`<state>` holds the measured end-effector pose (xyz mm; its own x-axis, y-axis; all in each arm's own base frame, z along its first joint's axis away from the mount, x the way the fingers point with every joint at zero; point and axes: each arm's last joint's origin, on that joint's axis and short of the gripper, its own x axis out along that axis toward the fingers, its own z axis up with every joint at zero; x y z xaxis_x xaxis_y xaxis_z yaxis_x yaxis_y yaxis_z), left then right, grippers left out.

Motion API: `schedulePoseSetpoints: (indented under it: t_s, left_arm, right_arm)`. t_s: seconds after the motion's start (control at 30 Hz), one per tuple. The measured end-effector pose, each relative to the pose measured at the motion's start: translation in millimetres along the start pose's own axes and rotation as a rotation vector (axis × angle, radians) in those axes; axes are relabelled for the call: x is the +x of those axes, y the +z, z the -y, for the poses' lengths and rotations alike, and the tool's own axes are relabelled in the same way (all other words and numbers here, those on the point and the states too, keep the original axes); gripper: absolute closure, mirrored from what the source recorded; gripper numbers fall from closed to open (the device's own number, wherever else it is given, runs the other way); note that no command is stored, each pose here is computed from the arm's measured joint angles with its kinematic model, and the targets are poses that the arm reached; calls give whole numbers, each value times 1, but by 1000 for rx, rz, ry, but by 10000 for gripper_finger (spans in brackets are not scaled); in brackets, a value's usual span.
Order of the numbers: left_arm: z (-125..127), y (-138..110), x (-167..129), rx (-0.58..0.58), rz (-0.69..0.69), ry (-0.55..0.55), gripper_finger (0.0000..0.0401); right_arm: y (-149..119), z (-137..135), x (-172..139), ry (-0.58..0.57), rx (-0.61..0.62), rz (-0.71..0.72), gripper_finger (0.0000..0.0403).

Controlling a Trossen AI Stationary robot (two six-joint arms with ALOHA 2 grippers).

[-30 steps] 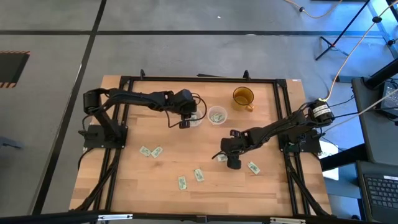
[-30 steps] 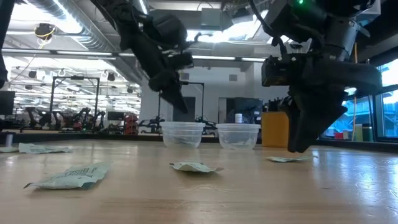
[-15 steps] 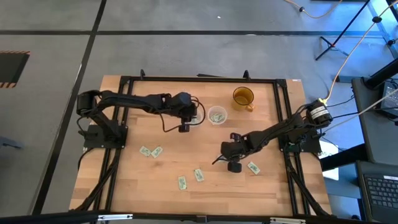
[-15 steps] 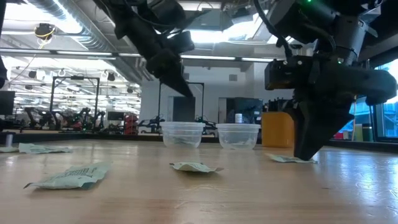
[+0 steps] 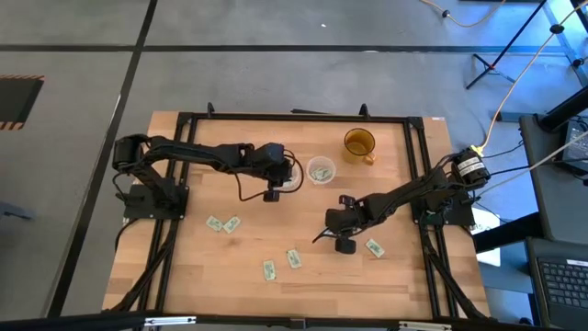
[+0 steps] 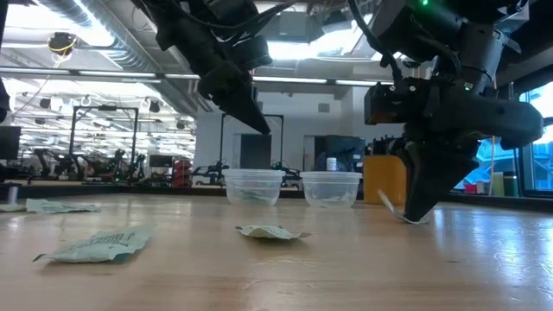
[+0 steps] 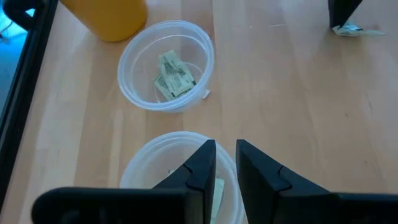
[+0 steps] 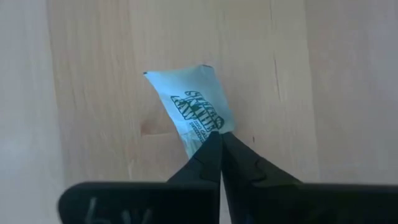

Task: Pick and place Stevia / Truvia into bins
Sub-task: Put the stevia packet into the right transparent container

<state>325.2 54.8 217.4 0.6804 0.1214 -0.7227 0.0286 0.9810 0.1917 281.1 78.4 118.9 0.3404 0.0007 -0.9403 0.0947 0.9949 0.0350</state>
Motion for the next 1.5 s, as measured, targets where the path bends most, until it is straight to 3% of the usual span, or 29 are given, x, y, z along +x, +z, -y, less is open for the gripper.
schedulePoseSetpoints:
  t_s: [0.3,0.57,0.93,1.17,1.5]
  left_arm:
    - [19,-1,-3,80,-50,-53,342]
    - [54,1,-6,170,-71,-142,342]
    - [86,-1,-19,78,-136,-209,342]
    - [106,0,-24,97,-130,-279,342]
    - [123,0,-28,68,-138,-309,342]
  right_arm:
    - [7,3,-31,37,-14,63,400]
    - [32,28,-60,-62,-41,112,401]
    - [63,89,-81,-170,-9,150,401]
    - [67,130,-82,-230,58,173,401]
    - [67,151,-80,-226,125,183,401]
